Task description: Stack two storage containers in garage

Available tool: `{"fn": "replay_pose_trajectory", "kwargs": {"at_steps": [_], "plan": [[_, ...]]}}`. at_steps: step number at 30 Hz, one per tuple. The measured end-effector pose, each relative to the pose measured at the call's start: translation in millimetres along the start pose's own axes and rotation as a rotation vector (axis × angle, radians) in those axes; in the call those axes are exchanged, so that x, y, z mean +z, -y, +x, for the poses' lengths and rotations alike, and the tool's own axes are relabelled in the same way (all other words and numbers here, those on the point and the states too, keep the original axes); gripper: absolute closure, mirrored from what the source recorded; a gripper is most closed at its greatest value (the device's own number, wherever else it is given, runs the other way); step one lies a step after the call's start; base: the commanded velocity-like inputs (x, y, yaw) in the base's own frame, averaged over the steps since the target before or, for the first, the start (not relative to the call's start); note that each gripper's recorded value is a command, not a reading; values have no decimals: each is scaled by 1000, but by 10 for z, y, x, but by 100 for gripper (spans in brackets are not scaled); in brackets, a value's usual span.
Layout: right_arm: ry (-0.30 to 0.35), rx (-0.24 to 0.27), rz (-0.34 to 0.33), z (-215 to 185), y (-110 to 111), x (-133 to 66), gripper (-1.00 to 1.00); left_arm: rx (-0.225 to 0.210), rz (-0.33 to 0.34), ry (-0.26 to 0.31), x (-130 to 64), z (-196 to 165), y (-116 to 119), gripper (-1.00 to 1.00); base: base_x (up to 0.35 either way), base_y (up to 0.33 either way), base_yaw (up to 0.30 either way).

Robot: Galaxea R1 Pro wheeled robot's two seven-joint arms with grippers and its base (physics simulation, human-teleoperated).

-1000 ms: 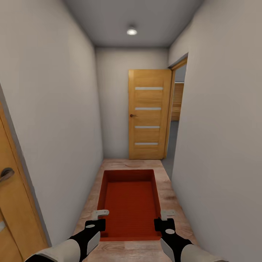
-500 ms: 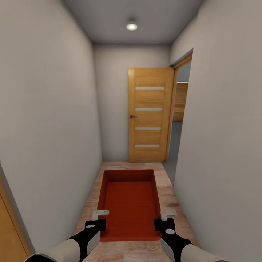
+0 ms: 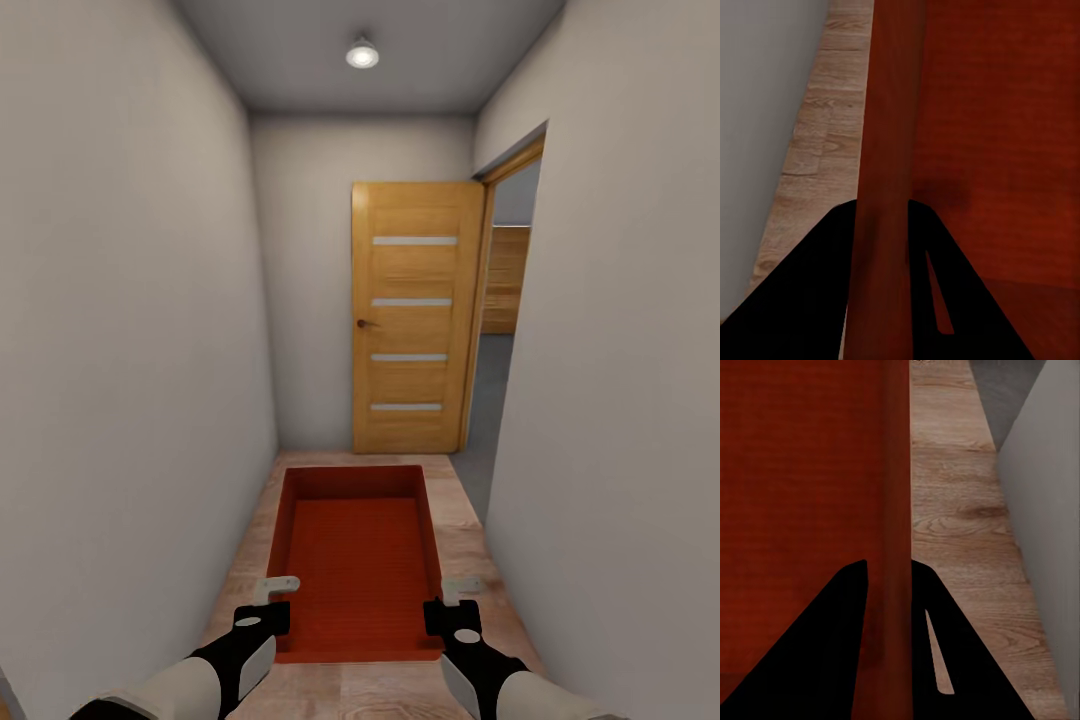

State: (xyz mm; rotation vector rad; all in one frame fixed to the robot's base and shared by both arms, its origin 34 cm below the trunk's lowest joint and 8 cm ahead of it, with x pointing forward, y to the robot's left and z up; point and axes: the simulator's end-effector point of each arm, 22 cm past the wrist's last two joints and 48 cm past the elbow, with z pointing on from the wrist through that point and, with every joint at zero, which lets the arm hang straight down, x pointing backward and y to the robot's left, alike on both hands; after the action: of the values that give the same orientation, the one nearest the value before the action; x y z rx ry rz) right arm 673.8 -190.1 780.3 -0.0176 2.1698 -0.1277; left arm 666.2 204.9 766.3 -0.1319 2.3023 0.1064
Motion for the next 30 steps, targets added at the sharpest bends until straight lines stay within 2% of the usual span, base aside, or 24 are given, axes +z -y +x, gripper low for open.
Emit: {"fn": "replay_pose_trajectory", "kwargs": {"at_steps": [30], "plan": [[-1, 1, 0, 5, 0, -1, 100, 1, 0, -1, 0, 2, 0, 100, 322, 0, 0]]}}
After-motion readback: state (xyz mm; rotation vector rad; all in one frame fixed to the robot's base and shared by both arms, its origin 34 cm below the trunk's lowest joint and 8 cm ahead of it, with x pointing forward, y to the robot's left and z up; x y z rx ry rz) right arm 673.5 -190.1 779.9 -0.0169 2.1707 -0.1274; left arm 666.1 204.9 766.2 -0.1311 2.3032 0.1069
